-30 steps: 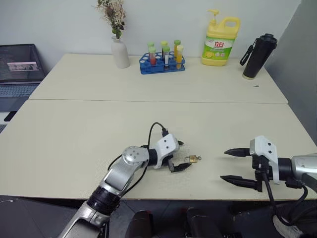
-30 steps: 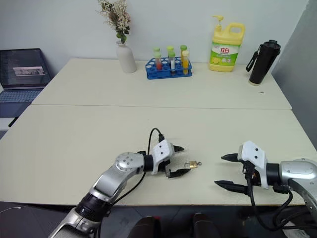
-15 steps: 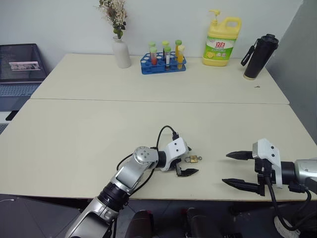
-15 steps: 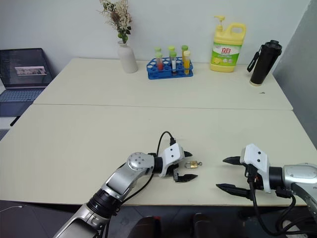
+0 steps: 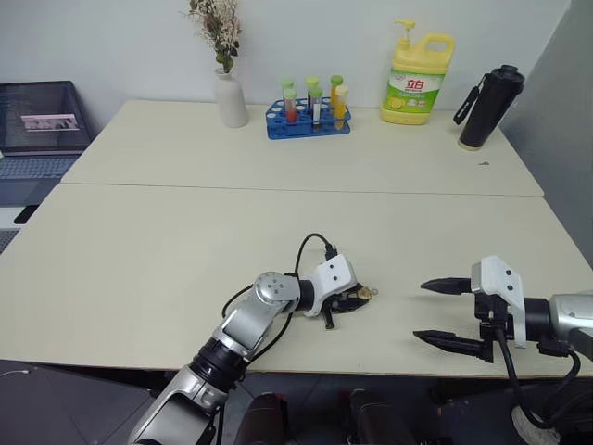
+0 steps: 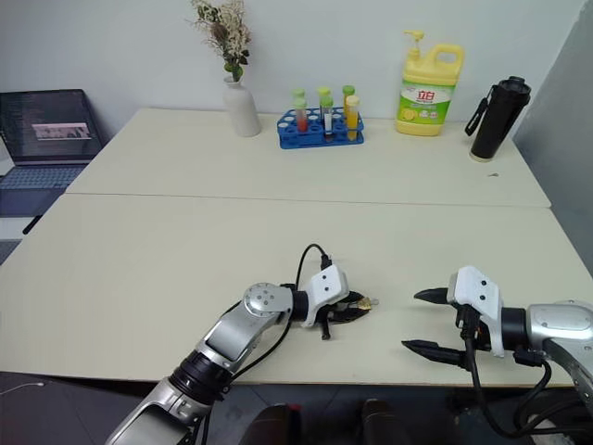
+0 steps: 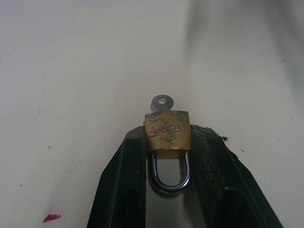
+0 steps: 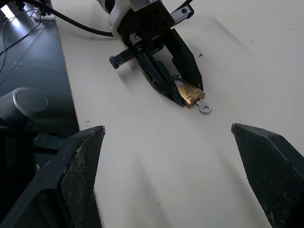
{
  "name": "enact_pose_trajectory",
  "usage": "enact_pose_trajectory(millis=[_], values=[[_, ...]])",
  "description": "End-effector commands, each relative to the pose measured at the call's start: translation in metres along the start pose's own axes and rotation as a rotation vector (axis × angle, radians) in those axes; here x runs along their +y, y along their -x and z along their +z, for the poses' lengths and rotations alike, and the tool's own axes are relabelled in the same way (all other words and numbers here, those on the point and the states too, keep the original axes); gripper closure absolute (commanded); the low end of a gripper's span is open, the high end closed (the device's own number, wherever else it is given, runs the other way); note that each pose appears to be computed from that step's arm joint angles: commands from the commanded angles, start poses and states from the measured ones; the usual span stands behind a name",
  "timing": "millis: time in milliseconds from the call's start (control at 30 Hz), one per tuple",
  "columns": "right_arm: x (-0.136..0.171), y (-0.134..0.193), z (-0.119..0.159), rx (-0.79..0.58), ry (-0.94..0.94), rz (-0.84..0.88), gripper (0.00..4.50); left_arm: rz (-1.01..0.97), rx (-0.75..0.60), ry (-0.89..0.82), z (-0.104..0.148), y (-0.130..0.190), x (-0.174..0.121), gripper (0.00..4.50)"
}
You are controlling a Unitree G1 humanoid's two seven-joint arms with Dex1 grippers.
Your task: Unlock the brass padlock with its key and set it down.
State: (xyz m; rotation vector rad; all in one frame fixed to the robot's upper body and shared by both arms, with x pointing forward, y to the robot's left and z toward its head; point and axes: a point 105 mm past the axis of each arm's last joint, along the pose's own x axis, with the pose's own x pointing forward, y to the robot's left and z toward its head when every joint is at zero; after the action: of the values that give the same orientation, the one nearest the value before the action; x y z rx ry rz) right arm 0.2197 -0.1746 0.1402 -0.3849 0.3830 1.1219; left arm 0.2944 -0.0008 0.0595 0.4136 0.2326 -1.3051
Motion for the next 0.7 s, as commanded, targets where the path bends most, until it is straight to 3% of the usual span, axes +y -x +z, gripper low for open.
enact_pose_trajectory(millis=[33, 300, 400, 467, 567, 700], values=[[0.000, 0.000, 0.009, -0.025, 0.037, -0.003, 0.00, -0.035, 0.045, 0.008, -0.012, -0.004, -0.008, 3.53], [-0.002, -0.004, 0.013, -0.055, 0.076, -0.017, 0.00, -0.004, 0.016, -0.022, -0.009, 0.009, -0.004, 3.53], [-0.007, -0.007, 0.018, -0.093, 0.120, -0.047, 0.00, 0.068, -0.050, -0.091, 0.005, 0.026, 0.008, 3.53], [-0.010, -0.010, 0.021, -0.124, 0.150, -0.062, 0.00, 0.100, -0.135, -0.158, 0.021, 0.044, 0.012, 3.53], [-0.009, -0.013, 0.021, -0.129, 0.122, -0.032, 0.00, 0.120, -0.248, -0.389, 0.048, 0.073, 0.007, 3.53], [-0.016, -0.016, 0.024, -0.146, 0.094, -0.043, 0.00, 0.197, -0.262, -0.610, 0.060, 0.095, 0.016, 3.53]])
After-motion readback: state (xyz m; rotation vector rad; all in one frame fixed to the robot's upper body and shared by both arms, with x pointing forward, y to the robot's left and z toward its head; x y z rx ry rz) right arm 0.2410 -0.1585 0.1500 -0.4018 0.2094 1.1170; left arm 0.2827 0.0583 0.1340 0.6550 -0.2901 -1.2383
